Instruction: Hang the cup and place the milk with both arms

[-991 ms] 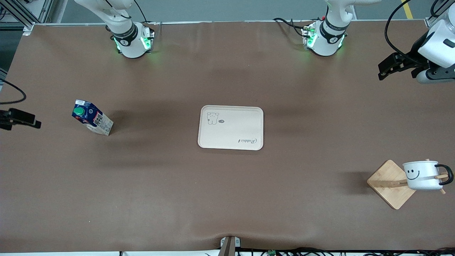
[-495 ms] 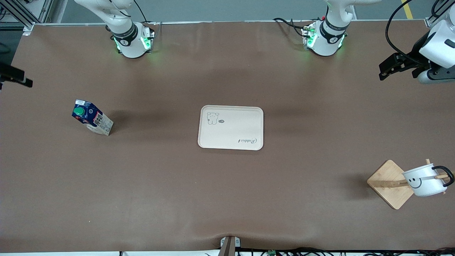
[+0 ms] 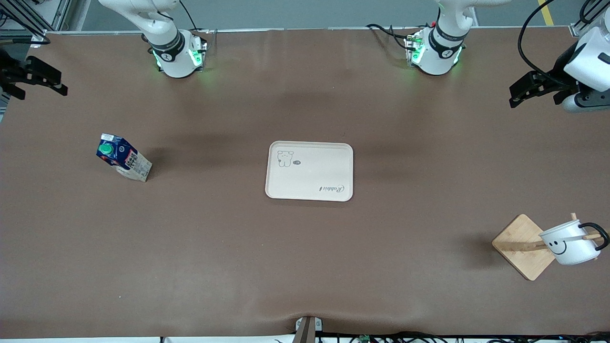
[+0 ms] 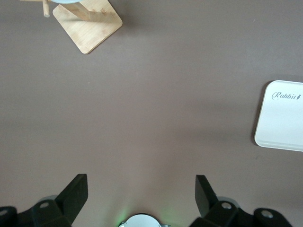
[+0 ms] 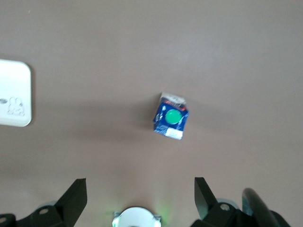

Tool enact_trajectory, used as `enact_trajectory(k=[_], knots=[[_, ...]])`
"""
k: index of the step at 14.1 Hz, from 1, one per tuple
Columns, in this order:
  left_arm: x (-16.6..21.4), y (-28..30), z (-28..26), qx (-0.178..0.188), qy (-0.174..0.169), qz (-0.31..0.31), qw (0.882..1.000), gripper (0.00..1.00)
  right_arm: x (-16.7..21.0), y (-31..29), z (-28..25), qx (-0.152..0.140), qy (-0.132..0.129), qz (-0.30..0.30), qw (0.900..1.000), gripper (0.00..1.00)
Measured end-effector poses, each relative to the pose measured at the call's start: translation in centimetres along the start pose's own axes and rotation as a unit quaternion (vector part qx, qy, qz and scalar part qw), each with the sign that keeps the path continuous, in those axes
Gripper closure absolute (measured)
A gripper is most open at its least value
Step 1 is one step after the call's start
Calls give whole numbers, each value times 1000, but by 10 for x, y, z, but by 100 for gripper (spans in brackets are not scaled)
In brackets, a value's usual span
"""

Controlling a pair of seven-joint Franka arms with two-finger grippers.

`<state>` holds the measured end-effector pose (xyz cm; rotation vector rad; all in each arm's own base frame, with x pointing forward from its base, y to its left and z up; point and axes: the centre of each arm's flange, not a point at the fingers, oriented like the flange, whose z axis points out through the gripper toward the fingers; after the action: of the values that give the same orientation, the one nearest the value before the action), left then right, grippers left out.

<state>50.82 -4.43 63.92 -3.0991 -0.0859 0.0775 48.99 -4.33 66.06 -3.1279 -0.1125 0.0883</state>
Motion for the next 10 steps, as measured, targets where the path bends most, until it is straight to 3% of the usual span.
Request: enact_trajectory(k=[10], knots=[[-2,-3,-1,1,-7,-3,1000,0,17,0,-19,-10,24,-3,1000,0]])
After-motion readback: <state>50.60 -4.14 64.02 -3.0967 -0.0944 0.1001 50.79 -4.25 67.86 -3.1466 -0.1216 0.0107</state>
